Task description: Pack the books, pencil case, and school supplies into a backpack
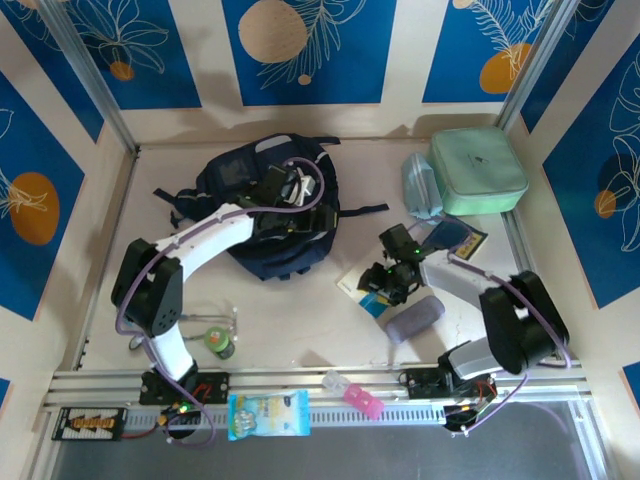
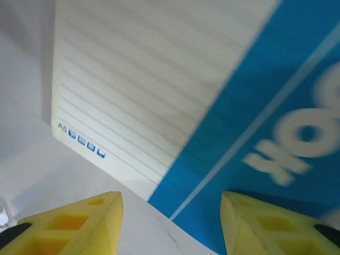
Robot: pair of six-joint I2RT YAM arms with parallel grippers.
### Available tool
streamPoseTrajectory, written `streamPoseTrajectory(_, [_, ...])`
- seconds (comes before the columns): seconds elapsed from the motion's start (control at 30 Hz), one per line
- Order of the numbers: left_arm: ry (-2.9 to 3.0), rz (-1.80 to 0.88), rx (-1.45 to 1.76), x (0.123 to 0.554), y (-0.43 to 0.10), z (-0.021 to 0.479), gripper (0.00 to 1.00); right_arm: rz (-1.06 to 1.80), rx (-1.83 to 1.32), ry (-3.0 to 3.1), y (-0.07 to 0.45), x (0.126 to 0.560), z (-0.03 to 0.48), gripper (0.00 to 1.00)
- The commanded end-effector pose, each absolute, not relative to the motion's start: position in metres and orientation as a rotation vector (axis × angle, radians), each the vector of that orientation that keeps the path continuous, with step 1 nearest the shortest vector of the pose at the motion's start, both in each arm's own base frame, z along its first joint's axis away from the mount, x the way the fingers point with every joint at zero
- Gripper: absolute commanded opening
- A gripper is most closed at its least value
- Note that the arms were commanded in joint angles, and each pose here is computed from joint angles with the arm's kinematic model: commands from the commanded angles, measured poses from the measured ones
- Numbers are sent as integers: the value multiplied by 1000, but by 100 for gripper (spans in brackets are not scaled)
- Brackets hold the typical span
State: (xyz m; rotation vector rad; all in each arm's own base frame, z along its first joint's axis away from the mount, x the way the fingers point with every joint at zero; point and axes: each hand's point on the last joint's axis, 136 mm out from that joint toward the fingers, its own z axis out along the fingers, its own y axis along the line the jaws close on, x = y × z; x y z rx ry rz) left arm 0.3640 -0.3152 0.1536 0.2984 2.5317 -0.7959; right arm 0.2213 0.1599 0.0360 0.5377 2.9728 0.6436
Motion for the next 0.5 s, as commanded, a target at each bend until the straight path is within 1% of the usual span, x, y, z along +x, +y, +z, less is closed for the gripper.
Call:
streamPoseTrajectory(0.0, [2549, -908, 451, 344, -355, 150, 90, 596, 626, 2848, 138, 237, 58, 53])
streamPoseTrajectory(0.07, [2574, -928, 485, 335, -373, 140, 87, 579, 744, 2782, 123, 250, 60, 53])
streamPoseTrajectory(0.2, [2667, -960, 533, 320, -400, 110, 73, 551, 943, 2755, 101, 262, 49, 49])
streamPoseTrajectory(0.37, [2756, -931, 557, 314, -415, 80, 59, 613, 965, 2761, 102, 272, 40, 49])
streamPoseTrajectory(0.47, [2802, -875, 559, 315, -415, 63, 56, 618, 978, 2791, 101, 270, 32, 49])
